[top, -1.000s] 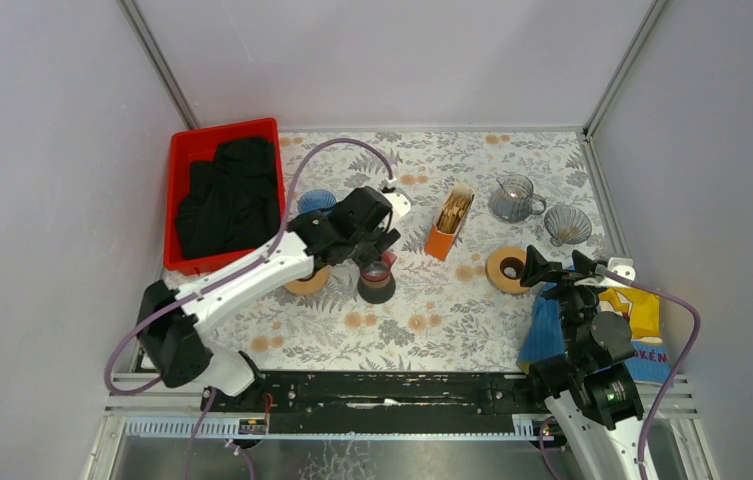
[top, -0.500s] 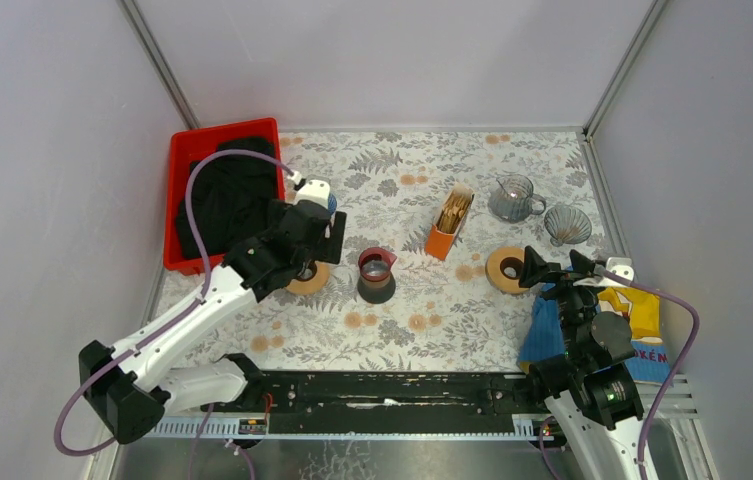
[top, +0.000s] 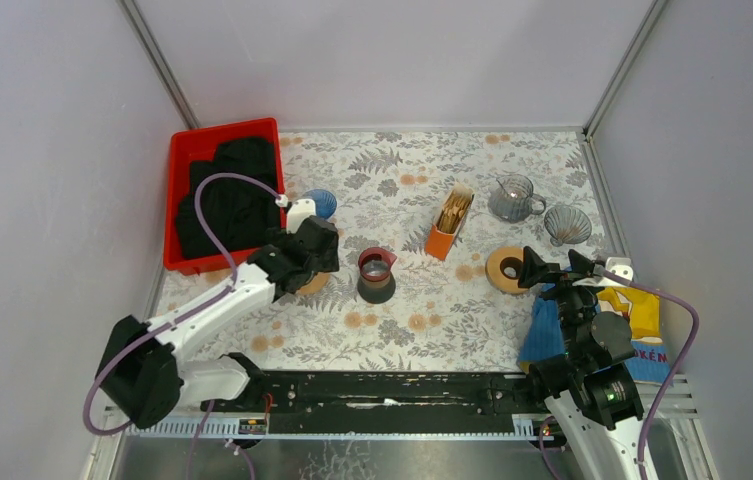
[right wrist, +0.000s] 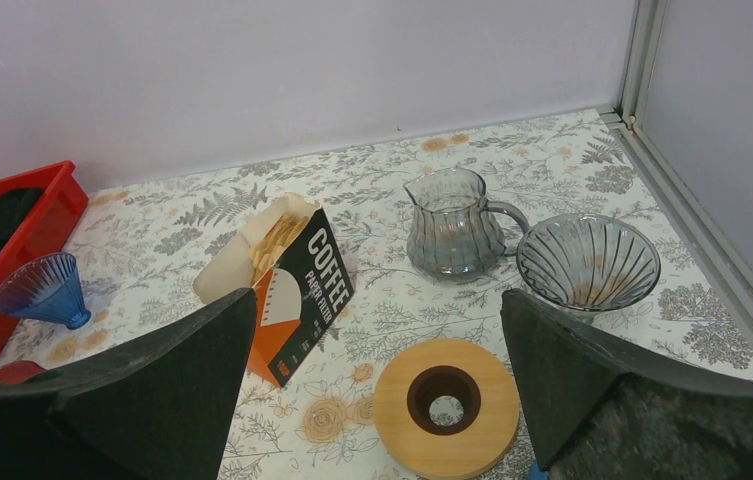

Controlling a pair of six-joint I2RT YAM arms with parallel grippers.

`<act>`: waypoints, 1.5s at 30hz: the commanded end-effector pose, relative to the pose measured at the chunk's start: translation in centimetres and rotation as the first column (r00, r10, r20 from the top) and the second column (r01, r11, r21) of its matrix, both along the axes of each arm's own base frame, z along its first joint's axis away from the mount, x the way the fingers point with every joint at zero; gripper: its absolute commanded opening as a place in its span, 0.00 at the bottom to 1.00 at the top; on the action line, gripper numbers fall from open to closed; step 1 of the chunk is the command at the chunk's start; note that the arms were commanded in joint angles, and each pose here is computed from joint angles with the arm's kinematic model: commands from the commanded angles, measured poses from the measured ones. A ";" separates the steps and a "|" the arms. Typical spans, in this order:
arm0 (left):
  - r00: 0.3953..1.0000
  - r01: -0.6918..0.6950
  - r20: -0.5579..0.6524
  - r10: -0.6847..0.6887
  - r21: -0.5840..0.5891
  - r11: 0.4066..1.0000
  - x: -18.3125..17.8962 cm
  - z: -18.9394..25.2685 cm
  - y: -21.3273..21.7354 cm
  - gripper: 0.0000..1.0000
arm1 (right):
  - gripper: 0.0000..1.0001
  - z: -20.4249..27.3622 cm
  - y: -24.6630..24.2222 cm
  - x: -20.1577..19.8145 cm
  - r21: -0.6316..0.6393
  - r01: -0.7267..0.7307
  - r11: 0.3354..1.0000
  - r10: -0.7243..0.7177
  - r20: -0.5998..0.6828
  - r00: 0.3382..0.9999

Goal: Place the coffee filter in the dripper

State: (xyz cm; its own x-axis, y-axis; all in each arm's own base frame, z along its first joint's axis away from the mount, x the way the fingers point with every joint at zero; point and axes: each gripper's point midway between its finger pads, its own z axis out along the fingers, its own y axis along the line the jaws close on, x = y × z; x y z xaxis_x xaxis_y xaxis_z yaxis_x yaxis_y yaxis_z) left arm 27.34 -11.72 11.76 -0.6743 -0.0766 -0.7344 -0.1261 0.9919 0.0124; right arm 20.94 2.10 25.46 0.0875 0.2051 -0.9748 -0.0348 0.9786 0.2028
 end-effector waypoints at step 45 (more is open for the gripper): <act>0.990 -0.059 -0.135 0.047 -0.086 0.994 2.8 -8.6 -1.3 0.37 | 0.99 1.8 0.1 -0.3 0.021 -0.014 1.000 0.012 0.072 0.997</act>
